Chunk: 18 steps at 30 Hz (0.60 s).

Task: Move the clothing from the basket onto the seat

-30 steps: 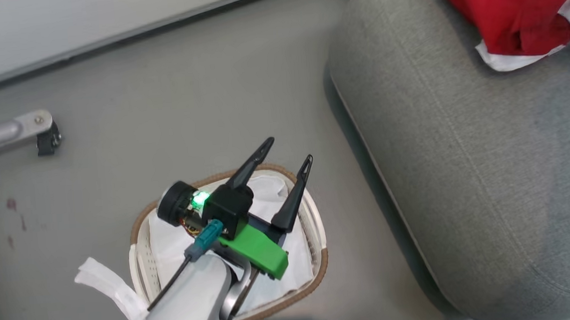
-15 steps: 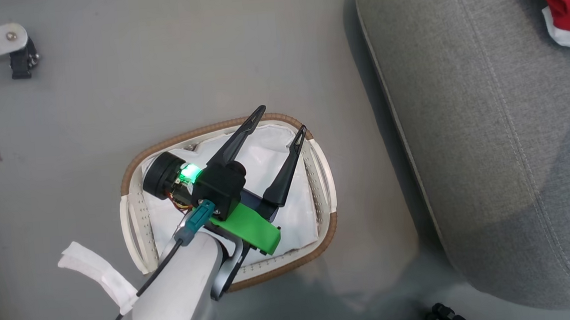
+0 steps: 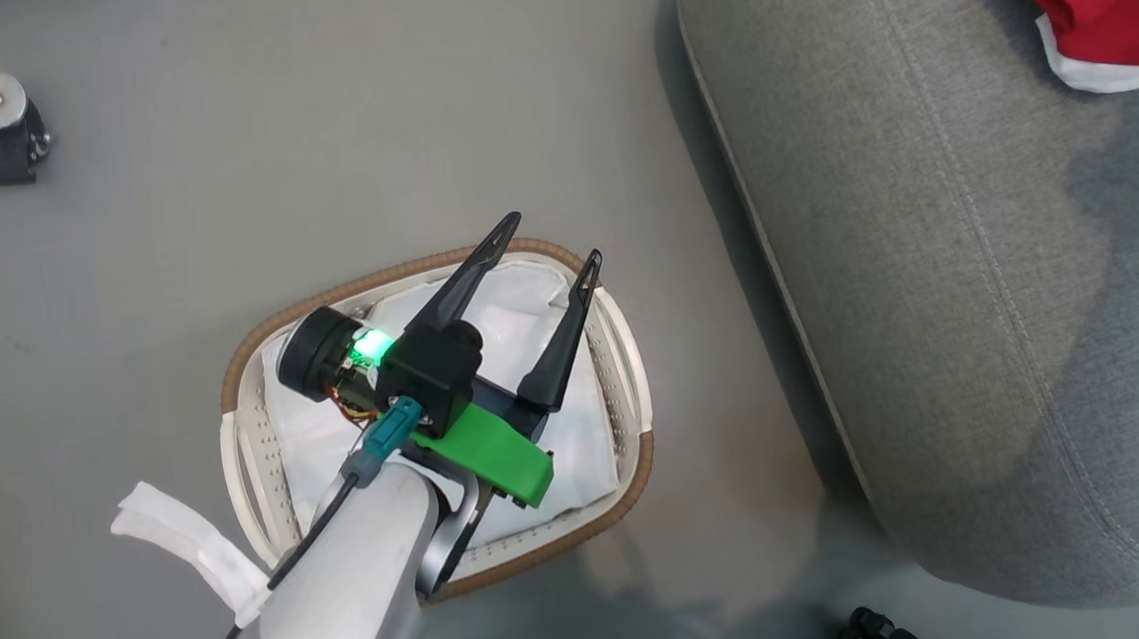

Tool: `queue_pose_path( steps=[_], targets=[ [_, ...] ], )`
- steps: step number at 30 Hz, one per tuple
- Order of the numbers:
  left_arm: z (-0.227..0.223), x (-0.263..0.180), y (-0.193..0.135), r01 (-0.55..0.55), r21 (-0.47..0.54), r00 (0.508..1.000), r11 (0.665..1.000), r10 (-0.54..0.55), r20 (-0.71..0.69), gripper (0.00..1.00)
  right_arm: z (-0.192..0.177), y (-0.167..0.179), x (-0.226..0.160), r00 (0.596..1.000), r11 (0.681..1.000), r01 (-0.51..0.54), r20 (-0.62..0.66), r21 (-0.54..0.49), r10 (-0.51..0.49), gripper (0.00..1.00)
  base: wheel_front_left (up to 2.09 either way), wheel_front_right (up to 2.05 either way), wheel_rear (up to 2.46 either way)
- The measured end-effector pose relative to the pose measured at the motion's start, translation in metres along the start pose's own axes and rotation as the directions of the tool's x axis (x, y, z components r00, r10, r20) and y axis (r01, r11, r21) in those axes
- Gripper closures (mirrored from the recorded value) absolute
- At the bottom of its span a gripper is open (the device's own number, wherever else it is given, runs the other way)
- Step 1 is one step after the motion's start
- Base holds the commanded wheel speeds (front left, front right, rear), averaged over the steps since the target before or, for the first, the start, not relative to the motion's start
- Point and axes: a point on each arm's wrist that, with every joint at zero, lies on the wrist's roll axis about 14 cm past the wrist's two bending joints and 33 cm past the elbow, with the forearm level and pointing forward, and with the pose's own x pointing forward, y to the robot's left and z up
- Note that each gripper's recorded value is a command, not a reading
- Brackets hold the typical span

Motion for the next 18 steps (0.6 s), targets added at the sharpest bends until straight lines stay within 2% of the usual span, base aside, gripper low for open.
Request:
queue_pose_path(
  steps=[8, 18],
  targets=[
    [0.018, -0.006, -0.006, -0.021, 0.007, 0.999, 1.000, 0.021, 0.026, 0.00, -0.007, 0.000, -0.039, 1.000, 0.999, -0.031, -0.004, 0.017, 0.031, 0.00, 0.00, 0.00, 0.00],
    [0.058, -0.026, -0.011, -0.104, 0.019, 0.990, 0.994, 0.101, 0.103, 0.00, 0.067, -0.024, -0.061, 0.982, 0.999, -0.038, 0.188, 0.000, 0.037, 0.00, 0.00, 0.00, 0.00]
  ],
)
